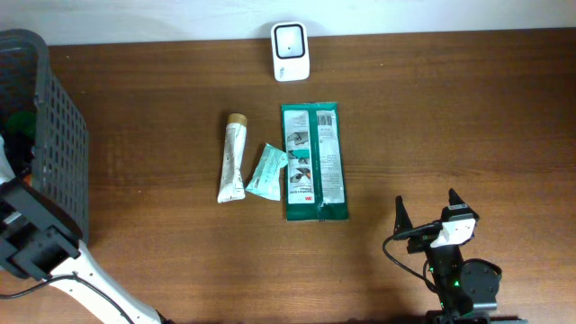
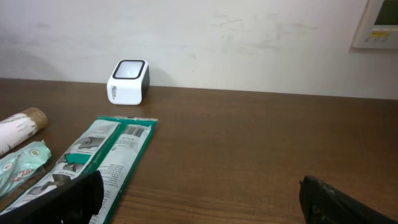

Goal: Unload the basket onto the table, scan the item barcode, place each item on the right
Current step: 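Reach the left gripper into the basket and grasp the small orange packet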

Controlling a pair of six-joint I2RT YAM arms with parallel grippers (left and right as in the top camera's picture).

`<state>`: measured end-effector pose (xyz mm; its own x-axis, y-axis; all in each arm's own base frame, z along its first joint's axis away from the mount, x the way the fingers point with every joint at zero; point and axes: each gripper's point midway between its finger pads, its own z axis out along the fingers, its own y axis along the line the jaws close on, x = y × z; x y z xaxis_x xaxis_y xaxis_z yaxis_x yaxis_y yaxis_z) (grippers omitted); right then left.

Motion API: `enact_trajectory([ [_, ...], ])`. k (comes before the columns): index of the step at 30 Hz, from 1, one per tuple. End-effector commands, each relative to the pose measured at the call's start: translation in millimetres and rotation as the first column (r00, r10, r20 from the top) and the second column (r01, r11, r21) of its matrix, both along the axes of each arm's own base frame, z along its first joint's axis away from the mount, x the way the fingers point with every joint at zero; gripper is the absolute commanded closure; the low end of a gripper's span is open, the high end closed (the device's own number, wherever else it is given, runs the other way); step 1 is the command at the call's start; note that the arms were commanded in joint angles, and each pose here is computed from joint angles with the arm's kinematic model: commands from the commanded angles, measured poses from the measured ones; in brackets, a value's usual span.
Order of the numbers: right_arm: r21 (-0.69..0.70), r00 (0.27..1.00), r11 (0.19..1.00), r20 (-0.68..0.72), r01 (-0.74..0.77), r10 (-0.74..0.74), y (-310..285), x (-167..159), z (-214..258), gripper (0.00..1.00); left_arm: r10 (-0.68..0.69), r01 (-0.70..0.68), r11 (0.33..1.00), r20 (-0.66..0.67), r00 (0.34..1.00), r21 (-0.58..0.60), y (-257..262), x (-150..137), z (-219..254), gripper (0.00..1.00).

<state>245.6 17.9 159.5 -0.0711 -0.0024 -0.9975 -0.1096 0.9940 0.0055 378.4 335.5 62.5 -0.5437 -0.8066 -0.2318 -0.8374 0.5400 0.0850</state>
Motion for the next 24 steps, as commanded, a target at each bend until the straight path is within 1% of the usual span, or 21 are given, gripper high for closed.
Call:
enact_trajectory([
  [1, -0.003, 1.0, 1.0, -0.003, -0.004, 0.004, 1, 0, -3, 0.02, -0.008, 0.007, 1.0, 0.048, 0.999, 0.024, 2, 10, 16, 0.52],
  [5, -0.003, 1.0, 1.0, -0.003, -0.004, 0.004, 1, 0, -3, 0.02, -0.011, 0.011, 1.0, 0.01, 1.0, -0.013, -1, 10, -13, 0.52],
  [7, -0.003, 1.0, 1.0, -0.003, -0.004, 0.004, 1, 0, -3, 0.02, -0.011, 0.01, 0.999, -0.016, 1.0, -0.035, -3, 7, -26, 0.55],
  [8, -0.003, 1.0, 1.0, -0.003, -0.004, 0.004, 1, 0, -3, 0.02, -0.011, 0.01, 0.999, -0.033, 0.999, -0.048, -4, 5, -33, 0.59],
  [9, -0.003, 1.0, 1.0, -0.003, -0.004, 0.004, 1, 0, -3, 0.02, -0.012, 0.009, 0.998, -0.044, 0.999, -0.057, -6, 3, -37, 0.67],
  [11, -0.003, 1.0, 1.0, -0.003, -0.004, 0.004, 1, 0, -3, 0.02, -0.012, 0.009, 0.998, -0.047, 0.999, -0.058, -6, 2, -37, 0.77],
  [14, -0.003, 1.0, 1.0, -0.003, -0.004, 0.004, 1, 0, -3, 0.02, -0.01, 0.007, 0.998, -0.048, 0.999, -0.061, -6, 1, -35, 1.0],
  [16, -0.003, 1.0, 1.0, -0.003, -0.004, 0.004, 1, 0, -3, 0.02, -0.011, 0.007, 0.998, -0.054, 0.998, -0.066, -8, -1, -32, 1.0],
  [19, -0.003, 1.0, 1.0, -0.003, -0.004, 0.004, 1, 0, -3, 0.02, -0.01, 0.007, 0.998, -0.052, 0.999, -0.064, -8, -1, -17, 1.0],
  [21, -0.003, 1.0, 1.0, -0.003, -0.004, 0.004, 1, 0, -3, 0.02, -0.01, 0.009, 0.999, -0.024, 1.0, -0.041, -4, 4, 14, 1.0],
  [24, -0.003, 1.0, 1.0, -0.003, -0.004, 0.004, 1, 0, -3, 0.02, -0.013, 0.011, 1.0, 0.063, 0.998, 0.024, 2, 13, 76, 1.0],
])
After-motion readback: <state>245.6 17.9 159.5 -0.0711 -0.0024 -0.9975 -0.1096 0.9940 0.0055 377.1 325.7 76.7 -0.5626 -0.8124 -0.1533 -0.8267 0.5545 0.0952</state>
